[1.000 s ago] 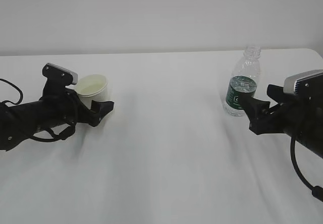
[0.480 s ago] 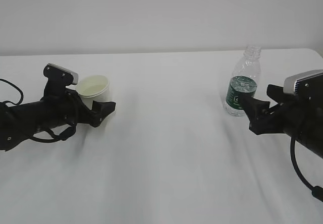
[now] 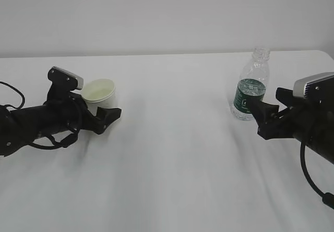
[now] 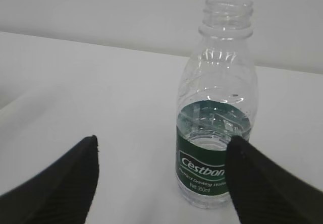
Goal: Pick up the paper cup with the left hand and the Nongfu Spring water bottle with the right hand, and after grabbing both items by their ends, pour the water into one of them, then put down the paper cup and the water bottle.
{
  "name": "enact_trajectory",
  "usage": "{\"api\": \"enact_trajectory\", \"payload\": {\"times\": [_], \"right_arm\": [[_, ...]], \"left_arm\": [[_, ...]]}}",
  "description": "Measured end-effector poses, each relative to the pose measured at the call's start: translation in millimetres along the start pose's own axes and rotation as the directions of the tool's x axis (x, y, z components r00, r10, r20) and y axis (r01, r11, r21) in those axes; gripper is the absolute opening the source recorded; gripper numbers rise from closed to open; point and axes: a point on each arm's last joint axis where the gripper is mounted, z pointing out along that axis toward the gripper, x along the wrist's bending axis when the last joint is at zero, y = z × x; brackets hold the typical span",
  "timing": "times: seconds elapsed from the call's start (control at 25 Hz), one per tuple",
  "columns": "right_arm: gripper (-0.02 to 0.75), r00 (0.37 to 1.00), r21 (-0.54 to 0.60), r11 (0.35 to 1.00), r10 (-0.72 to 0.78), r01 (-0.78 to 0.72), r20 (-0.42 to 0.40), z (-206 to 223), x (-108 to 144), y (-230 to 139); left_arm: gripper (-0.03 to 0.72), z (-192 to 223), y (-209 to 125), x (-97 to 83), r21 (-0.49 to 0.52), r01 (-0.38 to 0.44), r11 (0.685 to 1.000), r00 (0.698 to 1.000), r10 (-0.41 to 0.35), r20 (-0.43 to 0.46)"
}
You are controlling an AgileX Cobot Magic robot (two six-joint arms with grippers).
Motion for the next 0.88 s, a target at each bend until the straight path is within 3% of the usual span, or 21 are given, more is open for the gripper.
{"api": "enact_trajectory", "payload": {"times": [0.88], "right_arm": [[0.591,1.0,0.0,1.0,0.0,0.0,0.0,0,0,0]], "left_arm": [[0.691,-25,-5,-11.2,-0.02,0.033,0.999,0.999,-0.033,0.018]]}}
